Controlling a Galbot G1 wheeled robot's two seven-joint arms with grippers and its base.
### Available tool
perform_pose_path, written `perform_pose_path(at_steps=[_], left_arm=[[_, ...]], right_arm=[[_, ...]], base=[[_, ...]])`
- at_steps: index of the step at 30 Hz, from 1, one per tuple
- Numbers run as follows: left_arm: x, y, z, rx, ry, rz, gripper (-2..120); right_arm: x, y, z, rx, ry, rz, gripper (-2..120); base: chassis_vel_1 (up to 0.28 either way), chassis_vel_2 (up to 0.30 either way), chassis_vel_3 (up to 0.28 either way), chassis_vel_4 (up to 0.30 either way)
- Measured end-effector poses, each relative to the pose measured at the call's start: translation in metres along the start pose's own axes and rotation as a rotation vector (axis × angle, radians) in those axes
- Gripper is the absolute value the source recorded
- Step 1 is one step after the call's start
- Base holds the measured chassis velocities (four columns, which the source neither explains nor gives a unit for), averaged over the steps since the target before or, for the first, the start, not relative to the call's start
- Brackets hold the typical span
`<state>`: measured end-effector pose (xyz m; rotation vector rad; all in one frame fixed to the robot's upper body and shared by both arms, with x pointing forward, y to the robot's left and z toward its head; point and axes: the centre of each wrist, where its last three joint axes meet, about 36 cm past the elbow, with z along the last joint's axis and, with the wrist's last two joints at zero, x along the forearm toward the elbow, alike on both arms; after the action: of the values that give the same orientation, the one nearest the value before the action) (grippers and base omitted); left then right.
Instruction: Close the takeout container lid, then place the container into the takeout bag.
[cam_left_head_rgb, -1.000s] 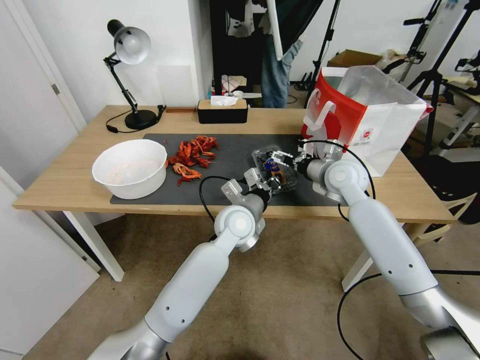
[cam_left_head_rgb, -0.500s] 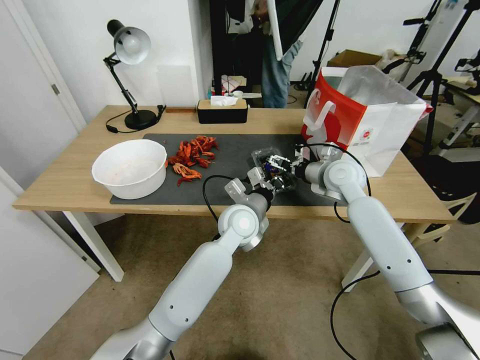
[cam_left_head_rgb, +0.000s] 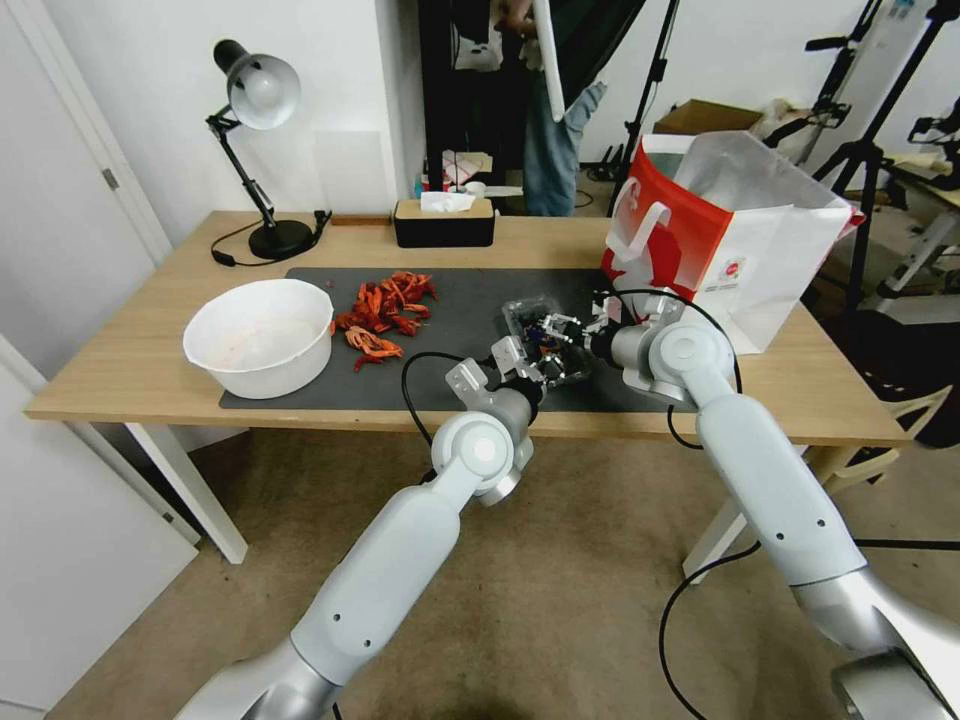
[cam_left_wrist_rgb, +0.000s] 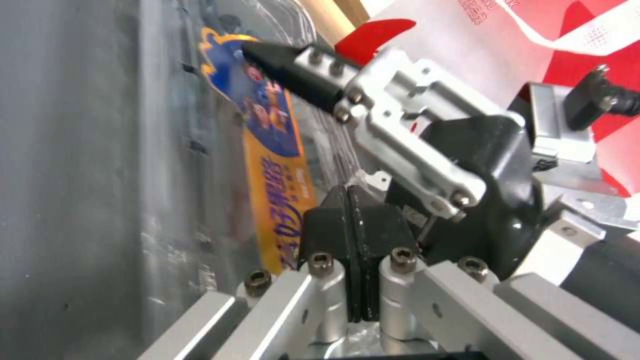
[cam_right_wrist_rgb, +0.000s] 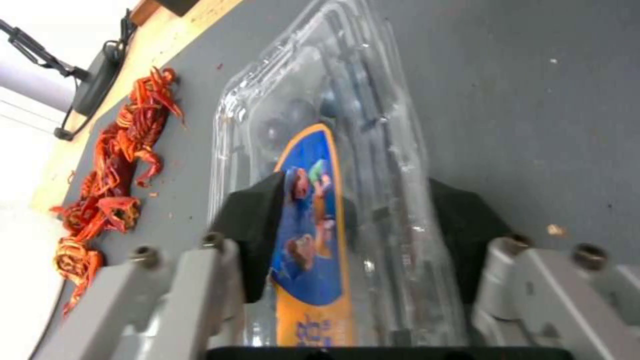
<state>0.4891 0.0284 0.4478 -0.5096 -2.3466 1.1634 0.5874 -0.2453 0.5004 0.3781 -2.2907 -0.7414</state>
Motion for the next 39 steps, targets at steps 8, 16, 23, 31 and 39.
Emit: perform_pose_path(at_steps=[8, 16, 23, 31, 39], left_arm=[[0.001, 0.001, 0.0, 0.002, -0.004, -0.001, 0], [0.016, 0.01, -0.008, -0.003, -0.035, 0.003, 0], [0.068, 0.037, -0.021, -0.096, -0.115, 0.034, 0], [0.113, 0.07, -0.022, -0.424, -0.231, 0.178, 0], [0.149, 0.11, -0.013, -0.574, -0.279, 0.139, 19]], right_arm=[[0.001, -0.004, 0.001, -0.013, 0.001, 0.016, 19], [0.005, -0.004, 0.001, -0.022, -0.01, 0.019, 0], [0.009, -0.002, 0.0, -0.028, -0.015, 0.01, 0], [0.034, -0.014, 0.003, -0.053, -0.045, 0.021, 0], [0.03, -0.009, 0.004, -0.073, -0.039, -0.021, 0]], base=[[0.0, 0.0, 0.0, 0.0], [0.0, 0.0, 0.0, 0.0], [0.0, 0.0, 0.0, 0.0], [0.0, 0.0, 0.0, 0.0], [0.0, 0.0, 0.0, 0.0]])
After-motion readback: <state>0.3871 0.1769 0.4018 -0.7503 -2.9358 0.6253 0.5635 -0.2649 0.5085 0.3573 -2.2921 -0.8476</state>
